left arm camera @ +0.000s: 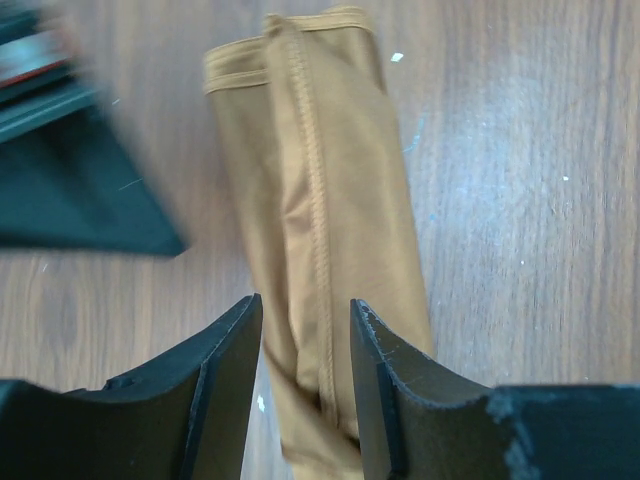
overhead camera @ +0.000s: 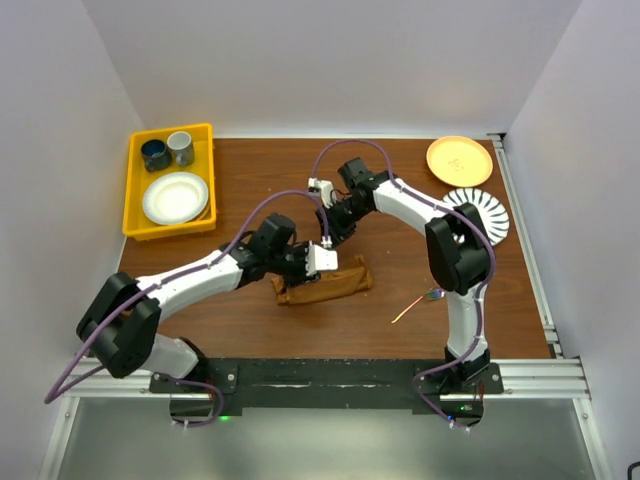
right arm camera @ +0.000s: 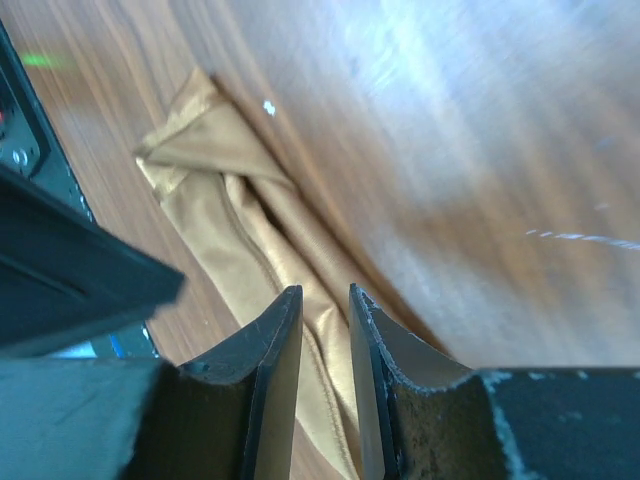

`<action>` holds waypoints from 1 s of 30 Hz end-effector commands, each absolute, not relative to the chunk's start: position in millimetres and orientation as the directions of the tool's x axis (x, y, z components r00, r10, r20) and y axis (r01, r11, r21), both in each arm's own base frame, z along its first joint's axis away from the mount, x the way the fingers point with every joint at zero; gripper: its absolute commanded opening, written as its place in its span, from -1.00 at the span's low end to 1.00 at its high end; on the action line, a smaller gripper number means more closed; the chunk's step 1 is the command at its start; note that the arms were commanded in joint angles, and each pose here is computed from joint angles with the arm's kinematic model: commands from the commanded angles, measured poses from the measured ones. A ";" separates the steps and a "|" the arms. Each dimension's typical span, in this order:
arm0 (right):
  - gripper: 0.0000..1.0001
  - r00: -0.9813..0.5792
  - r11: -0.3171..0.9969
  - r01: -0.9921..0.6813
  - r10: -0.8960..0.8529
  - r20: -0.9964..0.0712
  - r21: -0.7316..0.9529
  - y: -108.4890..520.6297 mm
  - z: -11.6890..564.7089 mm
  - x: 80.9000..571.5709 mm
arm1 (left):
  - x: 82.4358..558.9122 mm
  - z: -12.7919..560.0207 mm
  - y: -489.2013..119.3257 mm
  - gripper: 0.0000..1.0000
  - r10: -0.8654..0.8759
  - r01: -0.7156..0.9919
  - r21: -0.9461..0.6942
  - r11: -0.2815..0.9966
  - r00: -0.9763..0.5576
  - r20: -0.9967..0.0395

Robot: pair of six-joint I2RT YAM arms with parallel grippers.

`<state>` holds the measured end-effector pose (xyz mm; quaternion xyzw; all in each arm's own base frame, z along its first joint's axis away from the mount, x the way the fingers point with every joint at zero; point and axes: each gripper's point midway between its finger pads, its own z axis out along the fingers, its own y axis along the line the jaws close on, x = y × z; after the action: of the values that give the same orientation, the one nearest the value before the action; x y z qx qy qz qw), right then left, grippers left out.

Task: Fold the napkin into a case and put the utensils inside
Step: Smooth out the smaller rectangle-folded napkin at the center of the board.

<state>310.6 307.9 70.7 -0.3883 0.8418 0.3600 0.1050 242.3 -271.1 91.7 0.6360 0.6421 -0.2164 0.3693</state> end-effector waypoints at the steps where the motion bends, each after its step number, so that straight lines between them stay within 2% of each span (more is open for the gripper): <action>1: -0.39 -0.683 0.442 -0.725 -0.562 -0.466 0.528 317.4 66.1 323.3 | 259.1 94.0 -288.1 -0.08 0.673 0.947 0.317 0.041 0.208 -0.709; 9: -0.41 -0.685 0.444 -0.720 -0.578 -0.443 0.534 318.9 40.3 323.5 | 259.4 79.1 -299.4 -0.07 0.697 0.952 0.305 -0.030 0.238 -0.676; 23: -0.46 -0.680 0.424 -0.717 -0.602 -0.419 0.553 315.6 29.6 305.9 | 252.6 52.7 -303.7 -0.10 0.720 0.966 0.244 -0.087 0.230 -0.655; 26: -0.49 -0.678 0.419 -0.717 -0.607 -0.415 0.557 316.1 28.2 302.3 | 252.4 49.4 -303.4 -0.30 0.723 0.966 0.241 -0.090 0.230 -0.652; 30: -0.52 -0.672 0.410 -0.719 -0.616 -0.411 0.561 316.5 27.0 297.3 | 254.3 44.8 -302.7 -0.44 0.730 0.965 0.246 -0.094 0.235 -0.642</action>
<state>303.7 314.9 21.7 -0.3803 0.8449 0.3709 0.0622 246.4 -291.4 35.8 0.7075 0.6118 -0.1831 0.3027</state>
